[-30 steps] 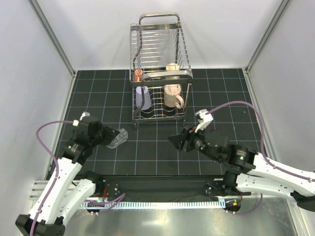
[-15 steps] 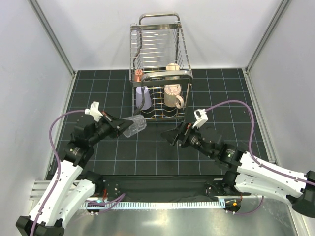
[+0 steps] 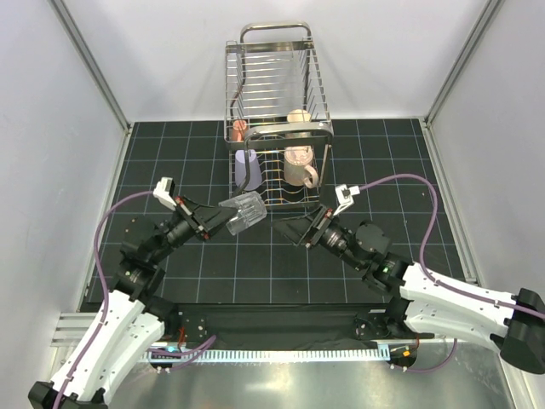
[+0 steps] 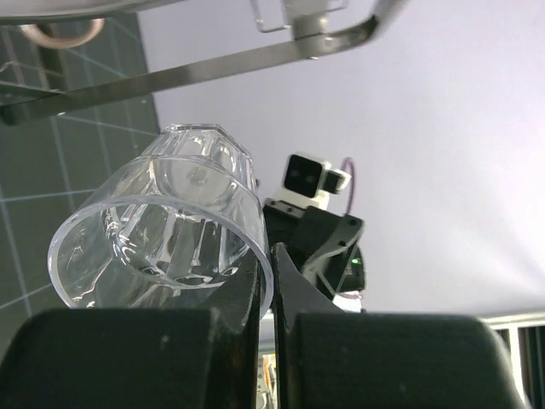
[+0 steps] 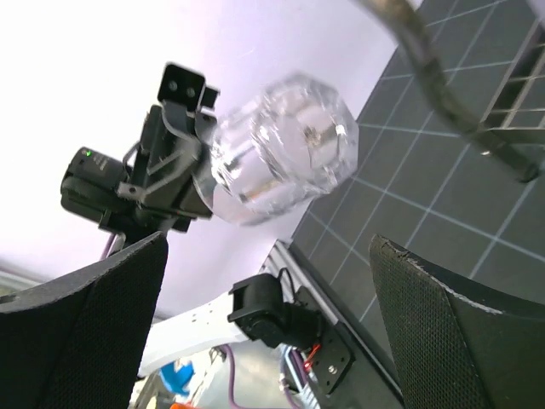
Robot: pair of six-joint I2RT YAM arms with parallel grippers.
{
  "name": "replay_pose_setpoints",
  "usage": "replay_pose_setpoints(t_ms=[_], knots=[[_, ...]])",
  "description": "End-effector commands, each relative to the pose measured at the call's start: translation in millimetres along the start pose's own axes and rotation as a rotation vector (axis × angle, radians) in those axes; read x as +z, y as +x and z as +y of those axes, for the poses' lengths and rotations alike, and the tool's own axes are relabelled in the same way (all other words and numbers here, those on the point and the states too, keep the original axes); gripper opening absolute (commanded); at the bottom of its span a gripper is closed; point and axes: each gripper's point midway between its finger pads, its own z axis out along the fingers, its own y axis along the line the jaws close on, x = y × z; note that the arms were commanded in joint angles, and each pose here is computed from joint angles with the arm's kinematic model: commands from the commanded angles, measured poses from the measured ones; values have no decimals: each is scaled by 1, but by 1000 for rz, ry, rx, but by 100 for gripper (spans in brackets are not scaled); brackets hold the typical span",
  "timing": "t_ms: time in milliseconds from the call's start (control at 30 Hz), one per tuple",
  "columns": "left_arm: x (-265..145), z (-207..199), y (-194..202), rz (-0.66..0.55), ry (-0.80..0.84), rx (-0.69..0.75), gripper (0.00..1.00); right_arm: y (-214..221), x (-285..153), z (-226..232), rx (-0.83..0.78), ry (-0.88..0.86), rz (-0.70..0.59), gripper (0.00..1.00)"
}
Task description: Load the cups into the dish rack
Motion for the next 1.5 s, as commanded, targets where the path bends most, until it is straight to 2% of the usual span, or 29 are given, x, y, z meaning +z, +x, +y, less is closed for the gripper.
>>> replay_pose_setpoints(t_ms=[0, 267, 500, 633, 1067, 1333, 1367, 1433, 1467], knots=[[-12, -66, 4, 21, 221, 90, 1, -5, 3, 29, 16, -128, -55, 100], [-15, -103, 11, 73, 342, 155, 0, -10, 16, 52, 10, -209, -102, 100], [-22, -119, 16, 95, 391, 191, 0, -13, 34, 81, 9, -304, -120, 100], [-25, -125, 18, 104, 410, 204, 0, -22, 36, 99, 9, -364, -148, 100], [-33, -139, 25, 132, 478, 217, 0, -49, 47, 135, -45, -407, -217, 97], [-41, -148, 28, 131, 523, 232, 0, -46, 58, 139, -36, -411, -200, 88], [-42, -148, 28, 130, 525, 234, 0, -44, 58, 141, -34, -419, -188, 82], [-43, -149, 28, 128, 528, 234, 1, -42, 59, 144, -38, -431, -178, 76], [-42, -149, 28, 125, 529, 235, 0, -43, 59, 146, -38, -438, -177, 67]])
